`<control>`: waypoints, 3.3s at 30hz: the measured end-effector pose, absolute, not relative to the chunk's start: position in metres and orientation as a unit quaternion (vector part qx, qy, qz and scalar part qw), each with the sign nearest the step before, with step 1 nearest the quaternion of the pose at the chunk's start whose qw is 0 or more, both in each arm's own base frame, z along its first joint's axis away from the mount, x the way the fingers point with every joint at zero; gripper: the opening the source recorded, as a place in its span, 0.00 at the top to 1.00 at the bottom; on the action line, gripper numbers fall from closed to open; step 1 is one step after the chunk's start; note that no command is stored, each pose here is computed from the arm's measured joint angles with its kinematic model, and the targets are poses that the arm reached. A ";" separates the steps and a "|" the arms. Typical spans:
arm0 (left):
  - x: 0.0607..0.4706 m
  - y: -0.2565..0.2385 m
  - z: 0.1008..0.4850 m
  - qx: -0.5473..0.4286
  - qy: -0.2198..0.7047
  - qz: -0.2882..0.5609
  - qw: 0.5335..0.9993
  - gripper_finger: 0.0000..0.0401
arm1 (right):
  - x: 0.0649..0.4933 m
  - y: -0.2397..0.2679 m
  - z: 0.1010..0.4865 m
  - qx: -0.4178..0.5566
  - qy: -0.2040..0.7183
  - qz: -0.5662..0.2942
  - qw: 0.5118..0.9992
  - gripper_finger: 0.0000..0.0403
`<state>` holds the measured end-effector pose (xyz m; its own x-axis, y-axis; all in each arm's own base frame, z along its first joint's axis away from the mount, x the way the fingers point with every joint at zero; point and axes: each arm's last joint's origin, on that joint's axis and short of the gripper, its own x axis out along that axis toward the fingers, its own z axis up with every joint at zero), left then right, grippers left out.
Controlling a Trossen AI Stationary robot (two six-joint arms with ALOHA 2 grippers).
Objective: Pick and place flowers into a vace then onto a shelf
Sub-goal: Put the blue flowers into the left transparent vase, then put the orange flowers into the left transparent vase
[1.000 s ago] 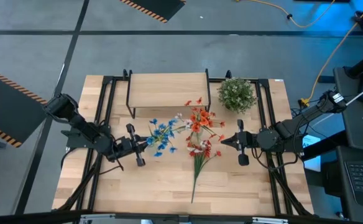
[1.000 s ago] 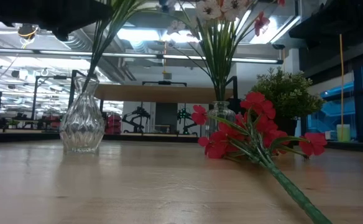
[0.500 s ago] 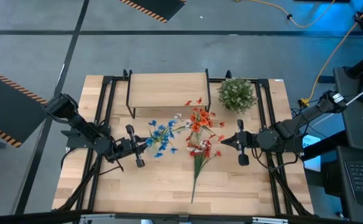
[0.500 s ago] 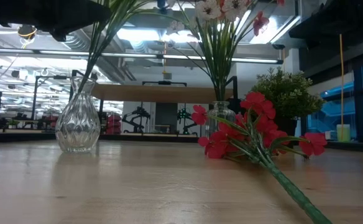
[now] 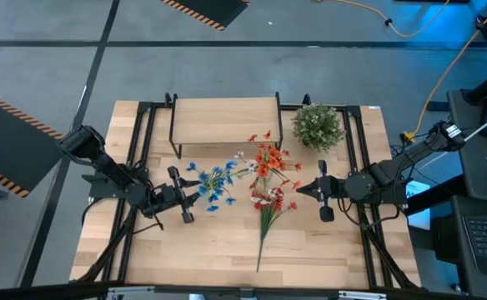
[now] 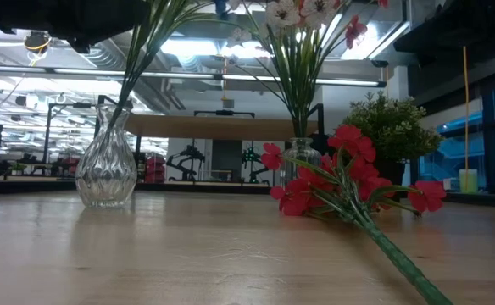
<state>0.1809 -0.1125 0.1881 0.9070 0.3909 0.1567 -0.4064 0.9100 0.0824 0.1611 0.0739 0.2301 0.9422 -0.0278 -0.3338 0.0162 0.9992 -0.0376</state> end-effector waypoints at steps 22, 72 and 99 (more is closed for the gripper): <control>0.159 -0.129 0.189 0.047 -0.026 0.271 0.961 0.49 | 0.161 0.074 0.231 -0.015 0.166 -0.011 0.986 0.99; 0.117 -0.137 0.222 0.094 0.026 0.268 0.959 1.00 | 0.224 0.174 0.245 0.167 0.372 -0.094 0.908 1.00; 0.089 -0.175 0.211 0.113 -0.066 -0.181 0.975 1.00 | 0.303 0.264 0.249 0.170 0.311 -0.134 0.926 1.00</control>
